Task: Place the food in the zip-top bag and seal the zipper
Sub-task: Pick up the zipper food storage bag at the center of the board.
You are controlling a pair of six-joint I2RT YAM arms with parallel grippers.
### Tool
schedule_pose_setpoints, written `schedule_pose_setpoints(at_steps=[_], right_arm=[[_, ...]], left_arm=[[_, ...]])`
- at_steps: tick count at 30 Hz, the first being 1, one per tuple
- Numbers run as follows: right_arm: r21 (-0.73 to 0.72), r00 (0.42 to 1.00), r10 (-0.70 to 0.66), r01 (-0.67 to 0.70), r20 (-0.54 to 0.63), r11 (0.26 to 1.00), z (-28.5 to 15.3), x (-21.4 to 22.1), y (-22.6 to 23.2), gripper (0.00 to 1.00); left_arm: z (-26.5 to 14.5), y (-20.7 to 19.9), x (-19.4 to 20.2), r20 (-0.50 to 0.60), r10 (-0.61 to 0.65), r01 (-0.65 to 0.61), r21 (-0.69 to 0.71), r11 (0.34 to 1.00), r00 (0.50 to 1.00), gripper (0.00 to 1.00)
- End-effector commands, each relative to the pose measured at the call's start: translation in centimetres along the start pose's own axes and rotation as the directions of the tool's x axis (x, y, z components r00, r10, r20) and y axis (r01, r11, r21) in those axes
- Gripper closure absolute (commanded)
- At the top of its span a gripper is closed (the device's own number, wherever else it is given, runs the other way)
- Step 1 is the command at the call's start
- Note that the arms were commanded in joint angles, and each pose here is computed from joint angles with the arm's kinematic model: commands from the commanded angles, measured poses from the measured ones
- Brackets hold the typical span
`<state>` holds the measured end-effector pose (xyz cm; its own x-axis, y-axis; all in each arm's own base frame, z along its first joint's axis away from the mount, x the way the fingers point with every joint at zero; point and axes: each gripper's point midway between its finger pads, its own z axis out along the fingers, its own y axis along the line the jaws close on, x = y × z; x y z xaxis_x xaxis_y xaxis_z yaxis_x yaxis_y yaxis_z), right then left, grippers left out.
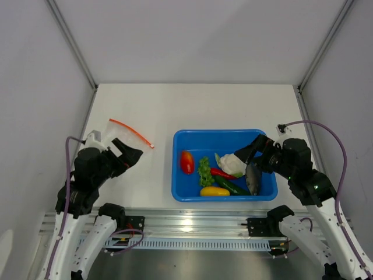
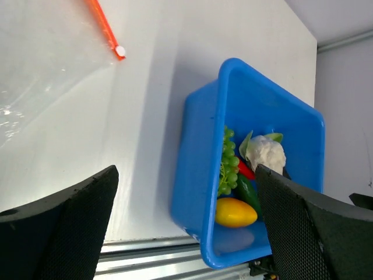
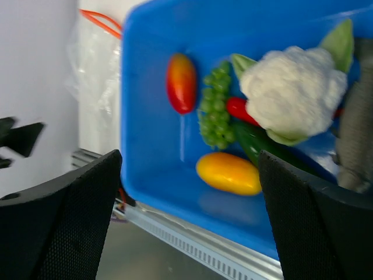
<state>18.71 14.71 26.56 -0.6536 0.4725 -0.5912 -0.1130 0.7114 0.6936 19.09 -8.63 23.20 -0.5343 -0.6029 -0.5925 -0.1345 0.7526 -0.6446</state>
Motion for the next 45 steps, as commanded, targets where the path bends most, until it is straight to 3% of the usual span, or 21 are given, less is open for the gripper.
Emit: schedule_pose_setpoints(at_steps=[1, 3, 7, 15, 23, 31, 37, 41, 45], right_arm=[[0.129, 0.994, -0.104, 0.106, -0.023, 0.986, -0.9, 0.4, -2.8, 0.01], [0.106, 0.991, -0.127, 0.13, -0.039, 0.986, -0.6, 0.5, -2.5, 0.01], [0.088, 0.986, -0.142, 0.15, -0.089, 0.985, 0.6, 0.8, -2.2, 0.01], [0.083, 0.981, -0.172, 0.18, -0.093, 0.98, 1.6, 0.6, -2.3, 0.01], [0.06, 0.958, -0.238, 0.25, -0.162, 0.966, 4.7, 0.8, -2.6, 0.01], [-0.011, 0.935, -0.233, 0.239, -0.267, 0.971, 7.2, -0.1, 0.2, 0.01], [-0.002, 0.907, -0.246, 0.261, -0.343, 0.965, 6.6, -1.5, 2.1, 0.01], [0.009, 0.898, -0.261, 0.282, -0.353, 0.959, 6.4, -2.6, 2.8, 0.01], [0.023, 0.902, -0.251, 0.276, -0.352, 0.961, 7.1, -3.4, 3.4, 0.01]], left_arm=[[-2.3, 1.8, -0.9, 0.102, 0.021, -0.015, -0.062, 0.998, 0.995, 0.01], [-2.3, 1.6, -0.8, 0.122, 0.022, -0.019, -0.026, 0.999, 0.992, 0.0], [-1.2, 1.8, 0.0, 0.063, 0.063, -0.061, -0.03, 0.998, 0.996, 0.01], [1.6, 3.2, 0.6, -0.064, 0.055, -0.064, -0.154, 0.986, 0.996, 0.0], [5.4, 2.7, -1.3, -0.038, -0.019, 0.012, -0.169, 0.986, 0.999, 0.0], [9.4, 3.2, -3.7, -0.098, -0.079, 0.048, -0.289, 0.956, 0.992, 0.01], [11.1, 4.7, -3.6, -0.181, -0.201, 0.094, -0.473, 0.876, 0.963, 0.06], [11.8, 6.1, -5.2, -0.105, -0.236, 0.138, -0.561, 0.816, 0.966, 0.07], [12.8, 9.4, -6.7, -0.039, -0.255, 0.153, -0.708, 0.689, 0.966, 0.03]])
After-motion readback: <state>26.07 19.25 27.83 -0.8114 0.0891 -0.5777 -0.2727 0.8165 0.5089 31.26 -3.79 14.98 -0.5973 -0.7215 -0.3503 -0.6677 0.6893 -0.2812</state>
